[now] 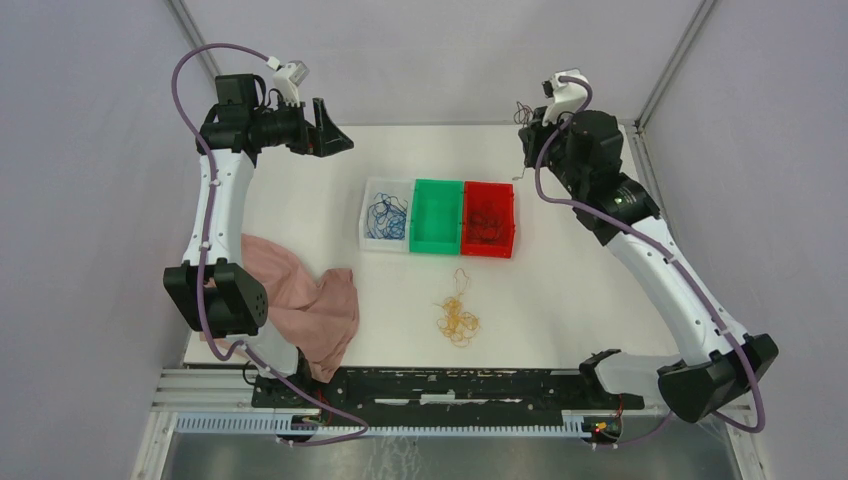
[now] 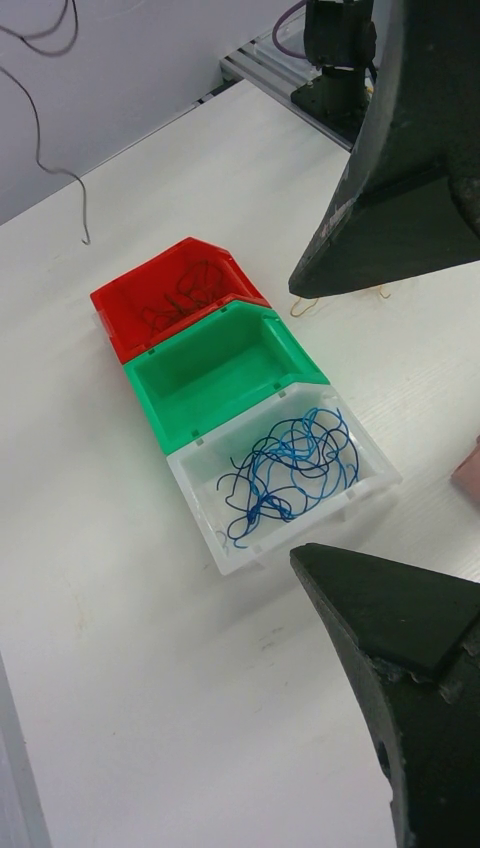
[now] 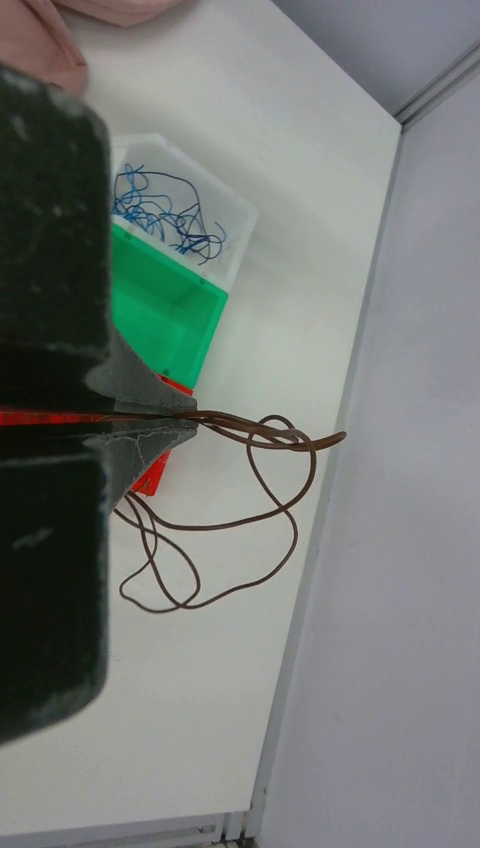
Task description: Untangle the cables
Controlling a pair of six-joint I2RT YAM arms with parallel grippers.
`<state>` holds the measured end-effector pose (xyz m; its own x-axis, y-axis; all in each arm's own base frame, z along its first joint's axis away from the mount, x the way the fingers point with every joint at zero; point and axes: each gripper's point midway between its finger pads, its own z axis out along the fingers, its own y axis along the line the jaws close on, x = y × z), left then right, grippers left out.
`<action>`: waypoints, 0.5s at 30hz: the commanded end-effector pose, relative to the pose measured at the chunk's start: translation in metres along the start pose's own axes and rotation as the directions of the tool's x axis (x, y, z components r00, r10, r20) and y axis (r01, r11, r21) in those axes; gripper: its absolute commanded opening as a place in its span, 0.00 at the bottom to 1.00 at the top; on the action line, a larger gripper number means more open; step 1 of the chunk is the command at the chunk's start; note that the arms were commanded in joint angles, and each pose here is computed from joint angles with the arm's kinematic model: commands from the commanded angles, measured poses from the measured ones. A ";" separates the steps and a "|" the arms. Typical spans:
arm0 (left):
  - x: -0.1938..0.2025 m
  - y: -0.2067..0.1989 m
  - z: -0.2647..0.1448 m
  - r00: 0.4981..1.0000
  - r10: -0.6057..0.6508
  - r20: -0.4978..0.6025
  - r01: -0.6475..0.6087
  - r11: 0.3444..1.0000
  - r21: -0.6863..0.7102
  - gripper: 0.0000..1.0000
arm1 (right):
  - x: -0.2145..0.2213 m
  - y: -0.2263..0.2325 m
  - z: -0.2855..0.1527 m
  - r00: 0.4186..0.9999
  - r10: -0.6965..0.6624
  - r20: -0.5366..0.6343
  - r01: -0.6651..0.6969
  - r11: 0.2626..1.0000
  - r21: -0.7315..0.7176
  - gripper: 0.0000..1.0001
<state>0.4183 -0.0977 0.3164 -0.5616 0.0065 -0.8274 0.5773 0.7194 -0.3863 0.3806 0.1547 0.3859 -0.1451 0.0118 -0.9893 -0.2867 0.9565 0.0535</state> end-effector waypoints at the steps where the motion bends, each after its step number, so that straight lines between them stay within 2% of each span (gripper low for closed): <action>1: -0.016 -0.016 -0.014 0.996 0.067 0.056 -0.068 0.997 0.021 0.99 | 0.033 0.010 0.014 0.996 -0.006 -0.086 0.001 0.998 -0.056 0.00; 4: -0.016 -0.017 -0.014 0.996 0.070 0.056 -0.071 0.997 0.021 0.99 | 0.058 0.020 0.022 0.987 -0.018 -0.158 0.001 0.994 -0.110 0.00; 15: -0.015 -0.015 -0.014 0.996 0.071 0.052 -0.072 0.997 0.017 0.99 | 0.147 0.030 0.041 0.933 -0.034 -0.359 -0.027 0.986 -0.163 0.00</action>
<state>0.4182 -0.0977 0.3165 -0.5613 0.0065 -0.8276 0.5775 0.7194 -0.3860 0.3869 0.1887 0.2473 -0.4562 -0.1321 -0.8800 -0.4094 0.9092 0.0758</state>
